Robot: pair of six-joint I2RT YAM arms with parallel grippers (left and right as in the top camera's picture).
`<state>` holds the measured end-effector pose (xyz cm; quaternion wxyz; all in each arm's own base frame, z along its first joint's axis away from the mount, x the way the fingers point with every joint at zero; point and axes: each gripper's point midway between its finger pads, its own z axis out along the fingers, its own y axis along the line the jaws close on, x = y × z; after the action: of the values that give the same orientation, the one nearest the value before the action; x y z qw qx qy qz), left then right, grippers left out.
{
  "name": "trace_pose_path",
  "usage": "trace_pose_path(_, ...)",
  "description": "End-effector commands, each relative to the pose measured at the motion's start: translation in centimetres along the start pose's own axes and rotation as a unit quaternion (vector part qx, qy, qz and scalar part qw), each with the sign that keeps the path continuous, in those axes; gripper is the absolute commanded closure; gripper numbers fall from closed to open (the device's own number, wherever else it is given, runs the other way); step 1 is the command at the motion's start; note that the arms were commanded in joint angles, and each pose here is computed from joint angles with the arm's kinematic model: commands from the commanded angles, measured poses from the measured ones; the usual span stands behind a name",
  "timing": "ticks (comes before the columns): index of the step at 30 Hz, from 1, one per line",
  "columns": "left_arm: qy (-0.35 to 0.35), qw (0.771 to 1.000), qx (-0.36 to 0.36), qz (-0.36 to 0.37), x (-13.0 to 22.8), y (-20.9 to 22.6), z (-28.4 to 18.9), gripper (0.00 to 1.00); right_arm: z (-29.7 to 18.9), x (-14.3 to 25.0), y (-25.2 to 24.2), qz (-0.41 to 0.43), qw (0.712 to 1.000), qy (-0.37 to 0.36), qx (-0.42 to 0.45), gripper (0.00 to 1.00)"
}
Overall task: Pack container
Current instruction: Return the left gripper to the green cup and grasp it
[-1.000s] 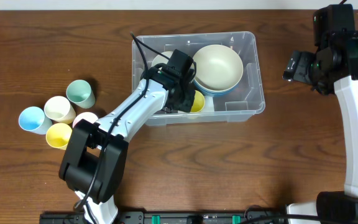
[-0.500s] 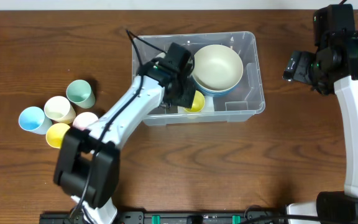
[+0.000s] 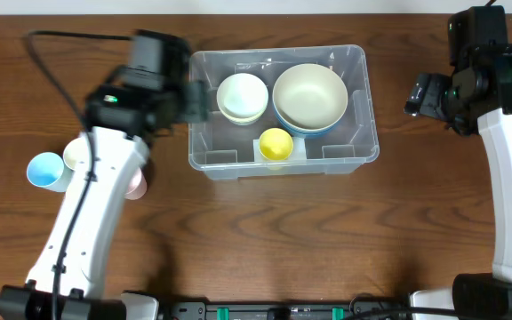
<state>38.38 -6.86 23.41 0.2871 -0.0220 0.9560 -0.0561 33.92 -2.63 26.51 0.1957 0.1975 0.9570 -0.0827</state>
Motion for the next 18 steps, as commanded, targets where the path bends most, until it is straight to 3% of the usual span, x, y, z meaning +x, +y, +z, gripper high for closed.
trace_pose_path(1, 0.000, 0.997, -0.055, -0.048, -0.9, 5.3, 1.2, 0.30, -0.1, -0.2, -0.4, 0.002, 1.000, -0.005, 0.006, 0.01)
trace_pose_path(9, 0.046, 0.986, -0.105, -0.119, -0.1, 12.9, 6.8, 0.30, -0.1, -0.2, -0.4, 0.001, 1.000, -0.004, 0.006, 0.01)
trace_pose_path(18, 0.155, 0.974, -0.118, -0.116, 4.7, 15.0, 14.3, 0.30, -0.1, -0.2, -0.4, 0.002, 1.000, -0.005, 0.006, 0.01)
